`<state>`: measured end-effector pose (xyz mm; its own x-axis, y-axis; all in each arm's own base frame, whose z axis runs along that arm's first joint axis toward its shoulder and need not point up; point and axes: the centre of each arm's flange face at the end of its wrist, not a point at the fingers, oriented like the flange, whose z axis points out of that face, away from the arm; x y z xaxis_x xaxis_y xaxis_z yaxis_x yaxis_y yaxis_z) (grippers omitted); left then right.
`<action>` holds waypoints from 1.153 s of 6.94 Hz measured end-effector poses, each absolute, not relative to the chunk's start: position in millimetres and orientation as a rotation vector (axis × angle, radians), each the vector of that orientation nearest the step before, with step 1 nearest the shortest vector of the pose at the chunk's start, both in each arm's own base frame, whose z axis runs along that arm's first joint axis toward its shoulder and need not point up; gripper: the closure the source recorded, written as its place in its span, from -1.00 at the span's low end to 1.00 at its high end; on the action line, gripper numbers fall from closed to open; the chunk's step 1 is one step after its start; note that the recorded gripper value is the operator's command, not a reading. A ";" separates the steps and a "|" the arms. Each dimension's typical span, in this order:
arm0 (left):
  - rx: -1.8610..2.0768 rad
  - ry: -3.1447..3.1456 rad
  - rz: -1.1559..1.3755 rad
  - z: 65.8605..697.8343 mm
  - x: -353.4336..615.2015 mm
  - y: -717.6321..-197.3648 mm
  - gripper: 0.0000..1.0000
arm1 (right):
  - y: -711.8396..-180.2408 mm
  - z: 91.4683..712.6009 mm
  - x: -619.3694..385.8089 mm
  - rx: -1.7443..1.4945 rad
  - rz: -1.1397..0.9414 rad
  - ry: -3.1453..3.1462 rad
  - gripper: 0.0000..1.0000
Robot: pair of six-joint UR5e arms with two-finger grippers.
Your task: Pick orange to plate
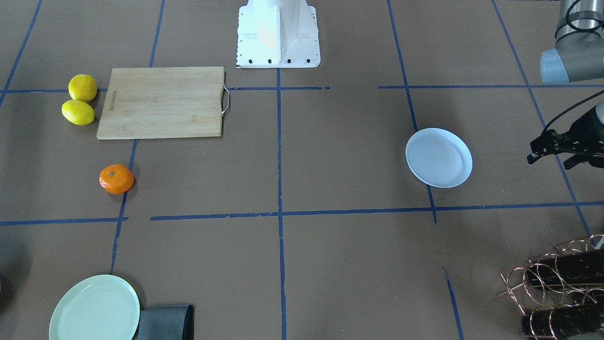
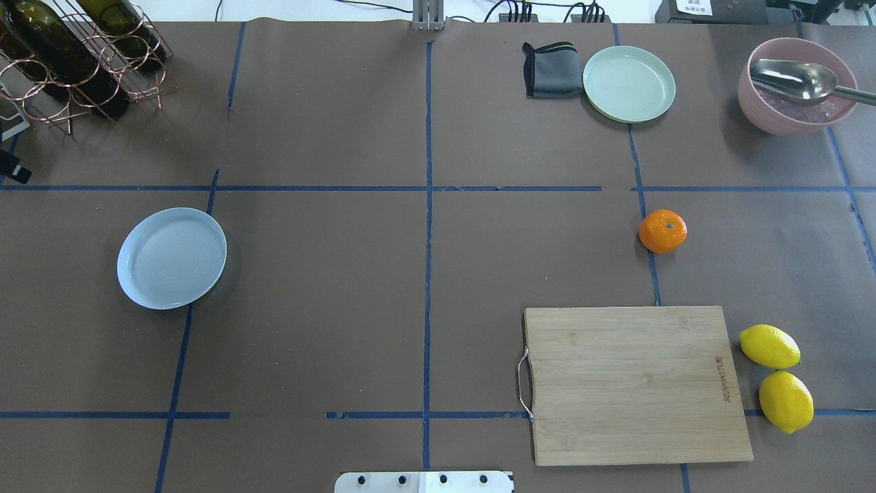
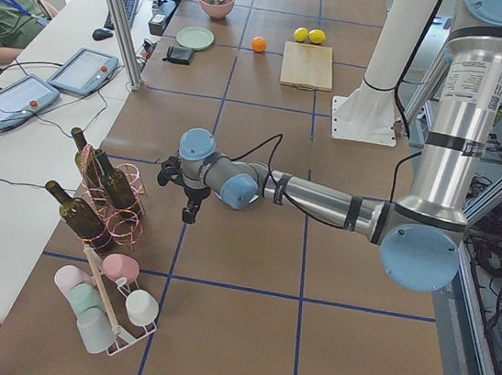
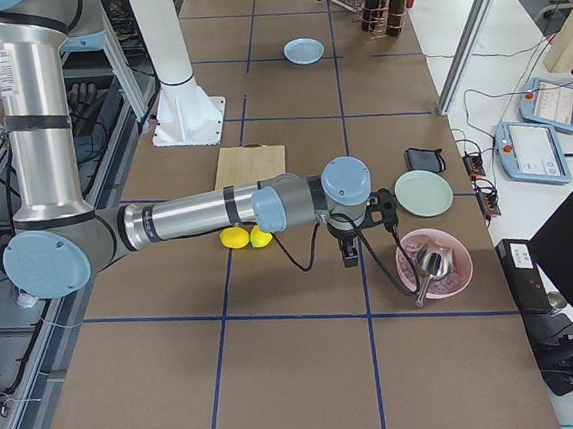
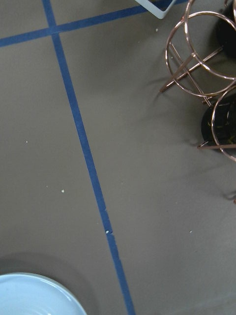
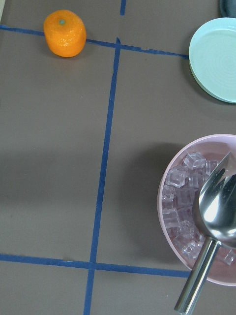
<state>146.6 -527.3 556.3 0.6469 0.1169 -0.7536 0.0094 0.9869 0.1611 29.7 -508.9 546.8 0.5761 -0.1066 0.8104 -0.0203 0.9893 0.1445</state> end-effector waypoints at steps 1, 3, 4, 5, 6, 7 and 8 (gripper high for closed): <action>0.146 0.907 -0.002 554.0 168.1 -512.6 -1.00 | -509.8 545.2 28.7 0.143 -0.049 -0.957 -1.00; 0.154 0.976 -0.036 558.6 187.4 -486.3 -1.00 | -510.8 542.4 26.9 0.145 -0.051 -0.958 -1.00; 0.139 0.982 -0.031 560.7 205.5 -475.2 -1.00 | -511.3 540.7 26.0 0.142 -0.045 -0.960 -1.00; 0.128 0.972 -0.041 561.5 224.5 -466.7 -1.00 | -512.9 538.1 24.8 0.136 -0.030 -0.962 -1.00; 0.129 0.951 -0.052 563.5 242.9 -459.8 -1.00 | -515.3 534.6 23.6 0.133 -0.021 -0.964 -1.00; 0.131 0.933 -0.062 566.1 256.6 -454.5 -1.00 | -516.1 533.2 23.3 0.132 -0.017 -0.965 -1.00; 0.127 0.924 -0.070 567.2 267.5 -450.0 -0.96 | -516.2 533.0 23.0 0.131 -0.015 -0.965 -1.00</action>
